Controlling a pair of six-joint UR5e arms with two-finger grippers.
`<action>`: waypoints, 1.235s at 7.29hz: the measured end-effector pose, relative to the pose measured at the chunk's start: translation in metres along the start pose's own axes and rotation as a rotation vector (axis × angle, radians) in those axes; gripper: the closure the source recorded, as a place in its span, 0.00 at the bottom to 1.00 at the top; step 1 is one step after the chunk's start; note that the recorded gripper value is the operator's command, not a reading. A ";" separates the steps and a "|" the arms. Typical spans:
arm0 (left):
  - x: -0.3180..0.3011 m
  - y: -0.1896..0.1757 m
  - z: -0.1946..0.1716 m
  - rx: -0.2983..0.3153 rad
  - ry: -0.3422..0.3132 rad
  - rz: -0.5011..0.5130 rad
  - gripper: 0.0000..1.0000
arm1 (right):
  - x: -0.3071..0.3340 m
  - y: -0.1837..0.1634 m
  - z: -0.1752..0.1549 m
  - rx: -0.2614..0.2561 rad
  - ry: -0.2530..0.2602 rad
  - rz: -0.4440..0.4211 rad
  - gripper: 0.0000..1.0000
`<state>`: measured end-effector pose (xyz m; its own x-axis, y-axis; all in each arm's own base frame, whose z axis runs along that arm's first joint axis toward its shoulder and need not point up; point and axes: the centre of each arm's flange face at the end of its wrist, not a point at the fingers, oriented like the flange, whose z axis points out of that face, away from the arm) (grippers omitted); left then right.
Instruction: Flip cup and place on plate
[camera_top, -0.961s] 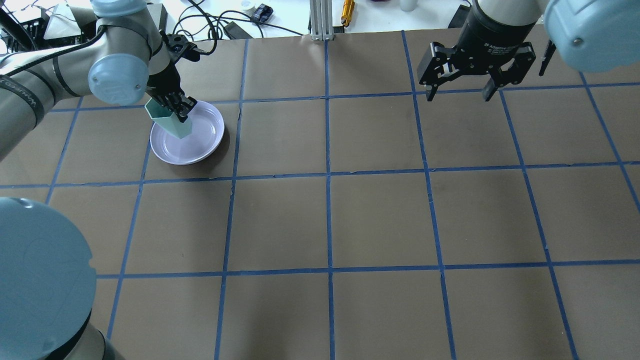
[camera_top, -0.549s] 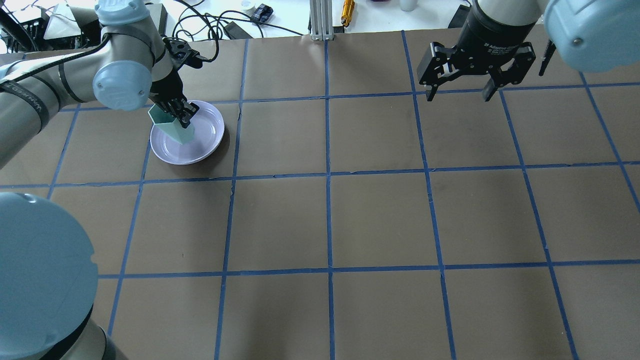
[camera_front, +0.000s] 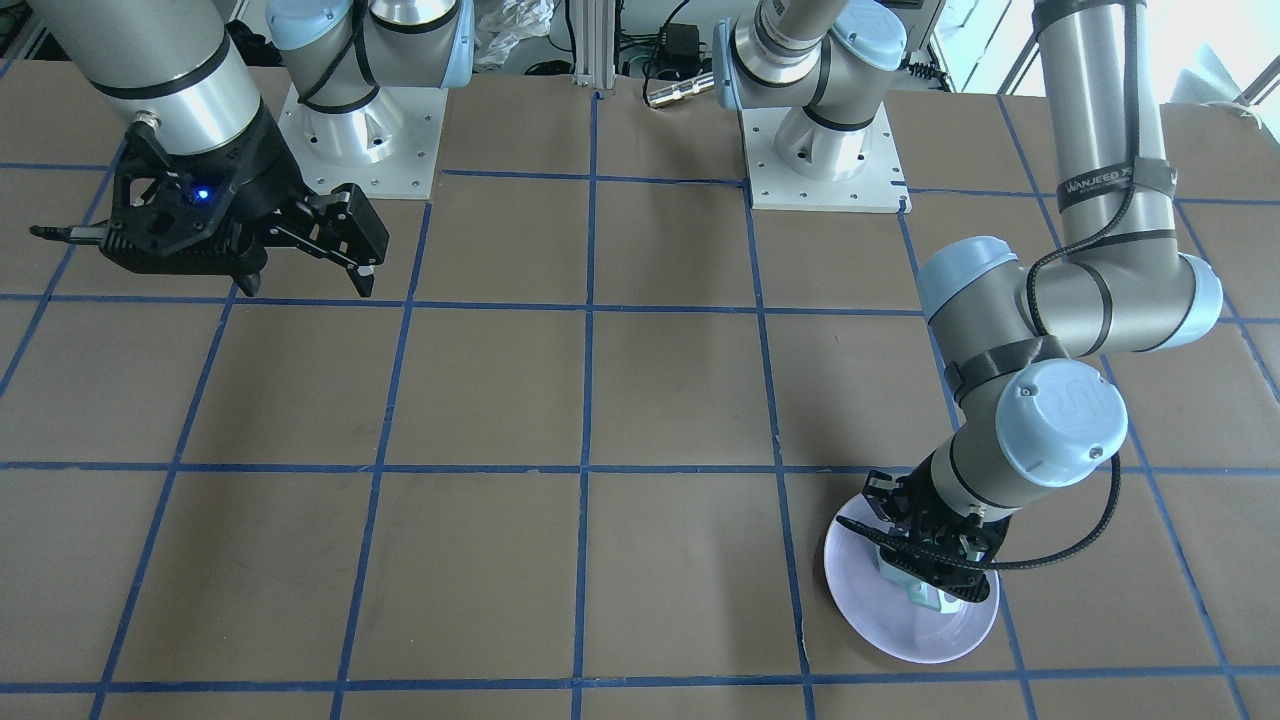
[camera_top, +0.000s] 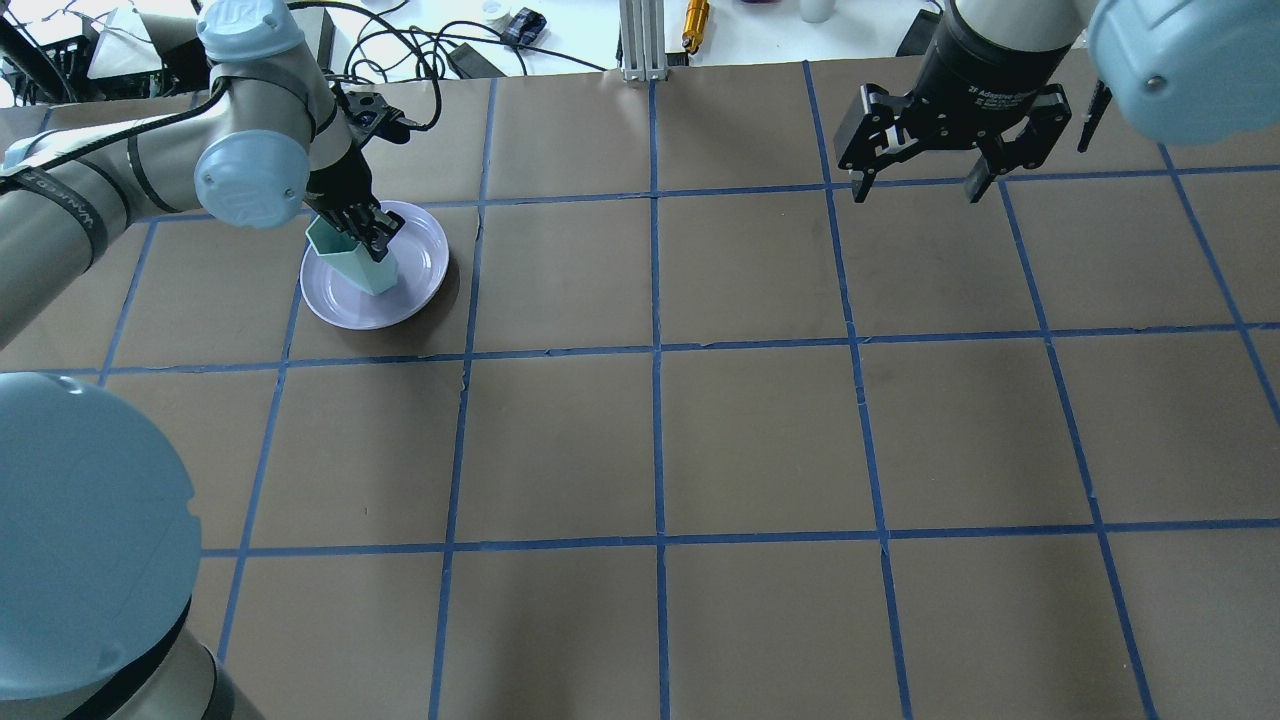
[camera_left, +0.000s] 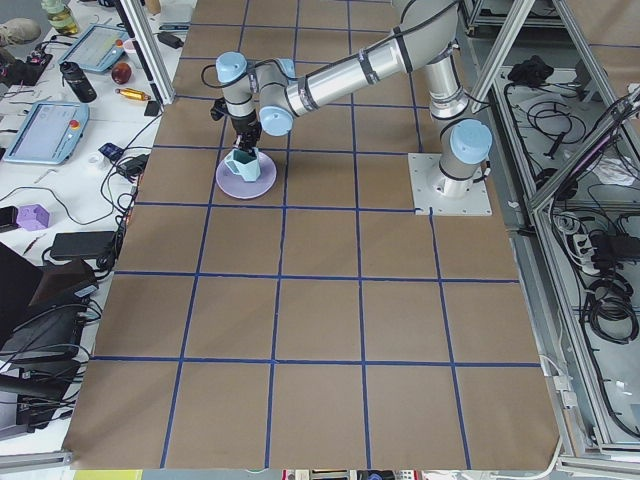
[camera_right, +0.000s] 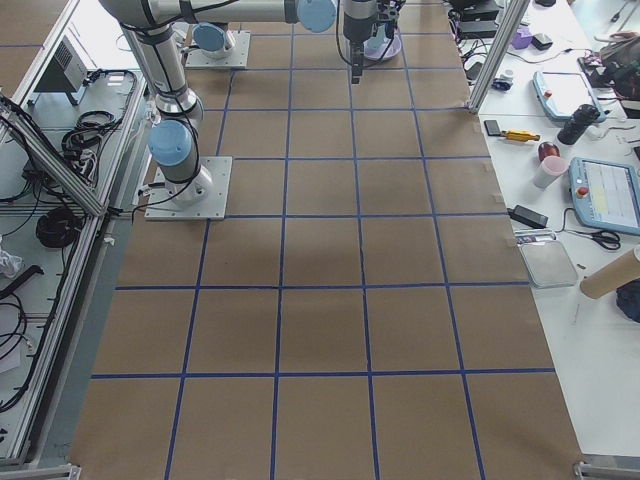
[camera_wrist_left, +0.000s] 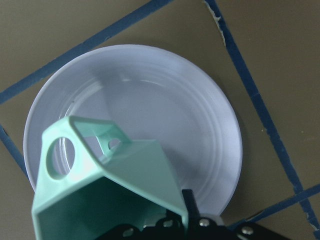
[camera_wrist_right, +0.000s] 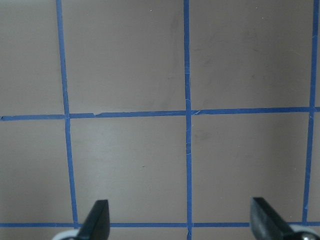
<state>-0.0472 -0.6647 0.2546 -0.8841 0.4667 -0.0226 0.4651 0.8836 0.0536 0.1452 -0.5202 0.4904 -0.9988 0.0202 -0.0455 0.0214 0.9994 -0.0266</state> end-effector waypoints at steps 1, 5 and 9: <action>-0.001 -0.001 0.001 0.001 0.001 -0.002 0.00 | 0.000 0.000 0.000 0.000 0.000 0.000 0.00; 0.005 0.007 -0.055 0.048 -0.030 -0.019 0.00 | 0.000 0.000 0.000 0.000 0.000 0.000 0.00; 0.048 0.039 -0.155 0.094 -0.004 -0.228 0.00 | 0.000 0.000 0.000 0.000 0.000 0.000 0.00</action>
<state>-0.0782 -0.6135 0.4105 -0.9666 0.2549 -0.0271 0.2559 0.9656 -0.0463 0.1452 -0.5202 0.4904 -0.9988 0.0203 -0.0455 0.0215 0.9994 -0.0266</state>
